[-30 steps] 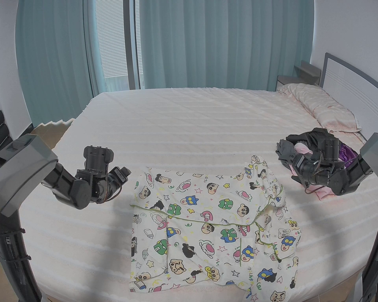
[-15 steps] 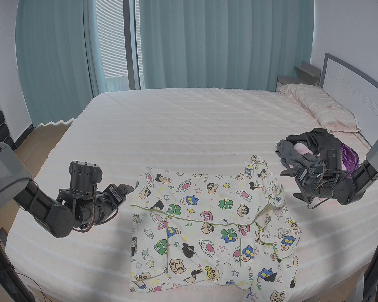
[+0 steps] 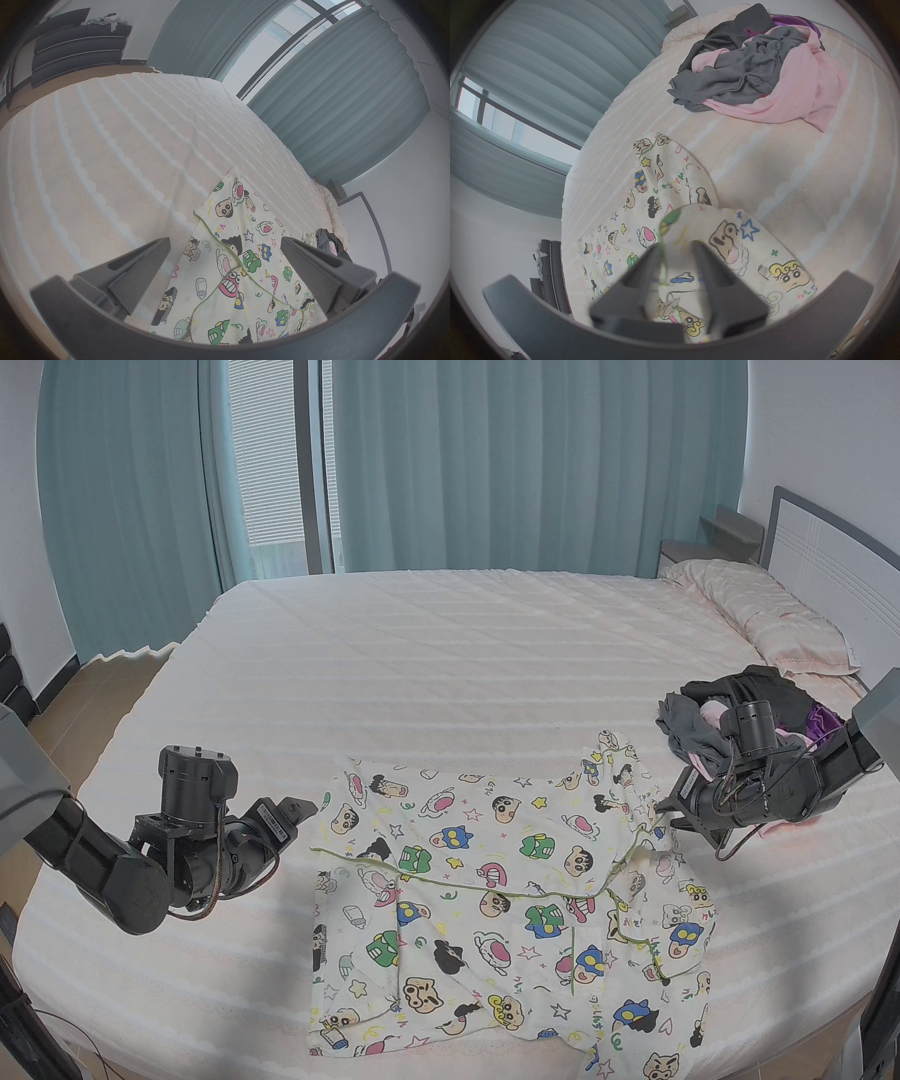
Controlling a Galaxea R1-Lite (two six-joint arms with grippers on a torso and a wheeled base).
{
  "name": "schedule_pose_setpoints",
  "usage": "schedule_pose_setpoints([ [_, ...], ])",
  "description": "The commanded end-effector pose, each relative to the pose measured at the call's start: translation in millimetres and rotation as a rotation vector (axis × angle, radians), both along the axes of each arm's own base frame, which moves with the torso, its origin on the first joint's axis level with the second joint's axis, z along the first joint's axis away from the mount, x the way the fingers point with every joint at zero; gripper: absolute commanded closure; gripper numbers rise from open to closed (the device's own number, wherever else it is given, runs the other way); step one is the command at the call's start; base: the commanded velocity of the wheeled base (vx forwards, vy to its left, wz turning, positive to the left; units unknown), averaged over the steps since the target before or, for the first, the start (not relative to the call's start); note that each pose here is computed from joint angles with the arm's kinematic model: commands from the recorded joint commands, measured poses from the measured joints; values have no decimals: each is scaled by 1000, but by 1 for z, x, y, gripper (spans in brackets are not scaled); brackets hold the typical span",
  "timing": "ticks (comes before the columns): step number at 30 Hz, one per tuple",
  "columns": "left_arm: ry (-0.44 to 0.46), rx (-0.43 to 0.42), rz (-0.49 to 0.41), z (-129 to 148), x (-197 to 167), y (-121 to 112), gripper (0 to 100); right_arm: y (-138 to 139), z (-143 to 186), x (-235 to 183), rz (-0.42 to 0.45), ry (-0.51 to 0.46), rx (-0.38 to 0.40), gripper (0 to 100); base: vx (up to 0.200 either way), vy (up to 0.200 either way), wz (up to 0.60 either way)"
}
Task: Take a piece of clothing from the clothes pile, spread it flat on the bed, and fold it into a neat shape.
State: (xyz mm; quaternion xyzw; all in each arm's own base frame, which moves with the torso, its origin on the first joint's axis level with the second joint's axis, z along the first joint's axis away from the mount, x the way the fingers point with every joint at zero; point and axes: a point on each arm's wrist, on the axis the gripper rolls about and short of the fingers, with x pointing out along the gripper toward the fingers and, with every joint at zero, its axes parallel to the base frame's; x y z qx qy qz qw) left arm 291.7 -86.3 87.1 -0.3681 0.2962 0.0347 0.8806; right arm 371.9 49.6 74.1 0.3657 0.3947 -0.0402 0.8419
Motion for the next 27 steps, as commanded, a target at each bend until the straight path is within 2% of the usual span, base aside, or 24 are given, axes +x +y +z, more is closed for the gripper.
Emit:
schedule_pose_setpoints([
  [1, -5, -1, 1, 1, -1, 0, 0, 1, 2, 3, 8, -3, -26, 100, 0, 0, 0],
  [5, -3, -1, 1, 1, -1, 0, 0, 0, 20, 8, 15, -46, -34, 100, 0, 0, 0],
  [8, 1, 0, -1, 0, 0, 0, 0, 2, 28, 19, 14, -45, -34, 100, 0, 0, 0],
  [14, 6, 2, -1, -2, 0, 0, 0, 15, 8, 55, 11, 16, -70, 100, 0, 0, 0],
  [16, 7, 2, -1, -2, 0, -1, 0, 17, -6, 68, -6, 69, -103, 100, 0, 0, 0],
  [20, 8, 3, -1, -3, 0, -1, 0, 21, -19, 76, 7, 131, -120, 100, 0, 0, 0],
  [21, 10, 1, -1, -3, 0, -1, 0, 24, -25, 78, 15, 145, -124, 0, 0, 0, 0],
  [27, 18, 3, -5, -5, 0, -2, 0, 26, -24, 82, 13, 127, -107, 0, 0, 0, 0],
])
